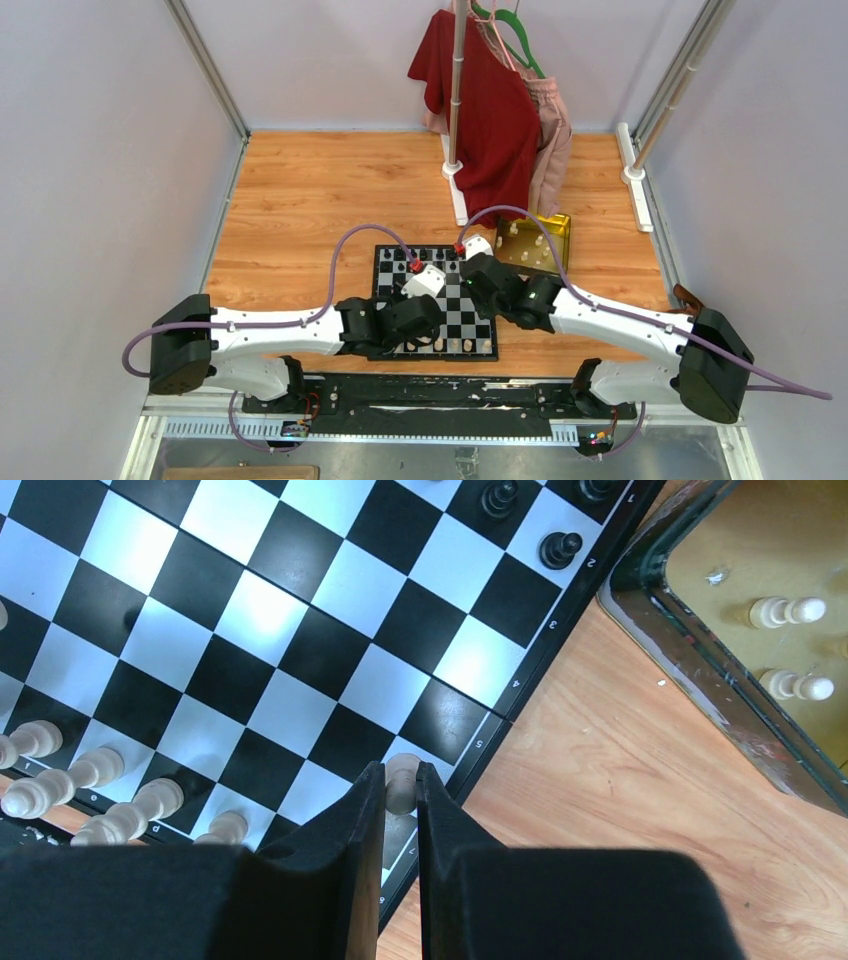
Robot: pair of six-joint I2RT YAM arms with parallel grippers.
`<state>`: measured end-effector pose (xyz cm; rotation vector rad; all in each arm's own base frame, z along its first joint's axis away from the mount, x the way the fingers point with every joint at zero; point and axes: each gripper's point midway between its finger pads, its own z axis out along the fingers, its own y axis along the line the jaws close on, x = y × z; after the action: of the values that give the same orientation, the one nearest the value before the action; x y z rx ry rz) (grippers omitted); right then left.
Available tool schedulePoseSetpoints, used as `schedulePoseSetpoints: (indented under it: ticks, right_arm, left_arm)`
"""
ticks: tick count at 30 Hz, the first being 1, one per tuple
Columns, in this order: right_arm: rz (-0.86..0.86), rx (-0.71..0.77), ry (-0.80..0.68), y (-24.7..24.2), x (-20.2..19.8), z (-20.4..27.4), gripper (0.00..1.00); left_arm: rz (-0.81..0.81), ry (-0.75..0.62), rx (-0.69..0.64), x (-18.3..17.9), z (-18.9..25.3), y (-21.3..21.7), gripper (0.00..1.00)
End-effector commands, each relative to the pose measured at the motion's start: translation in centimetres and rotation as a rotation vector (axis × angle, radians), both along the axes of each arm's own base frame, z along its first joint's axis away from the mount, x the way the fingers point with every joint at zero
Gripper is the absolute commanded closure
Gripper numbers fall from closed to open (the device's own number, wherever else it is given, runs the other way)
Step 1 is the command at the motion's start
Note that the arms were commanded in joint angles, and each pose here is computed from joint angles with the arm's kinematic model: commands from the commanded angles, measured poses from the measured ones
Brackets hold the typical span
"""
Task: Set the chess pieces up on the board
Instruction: Place the chess piece on the chessboard.
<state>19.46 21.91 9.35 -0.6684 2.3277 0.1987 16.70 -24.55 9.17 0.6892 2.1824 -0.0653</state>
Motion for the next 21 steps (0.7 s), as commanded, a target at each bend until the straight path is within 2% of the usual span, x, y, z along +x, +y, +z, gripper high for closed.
schedulePoseSetpoints:
  ticks: [1, 21]
  right_arm:
    - [-0.013, 0.009, -0.020, 0.7, -0.2, -0.1, 1.00]
    - [0.025, -0.014, 0.012, 1.7, -1.6, -2.0, 1.00]
  left_arm:
    - [0.017, -0.025, -0.048, 0.0, 0.2, -0.9, 1.00]
    - [-0.013, 0.012, -0.054, -1.4, -1.7, -1.3, 1.00]
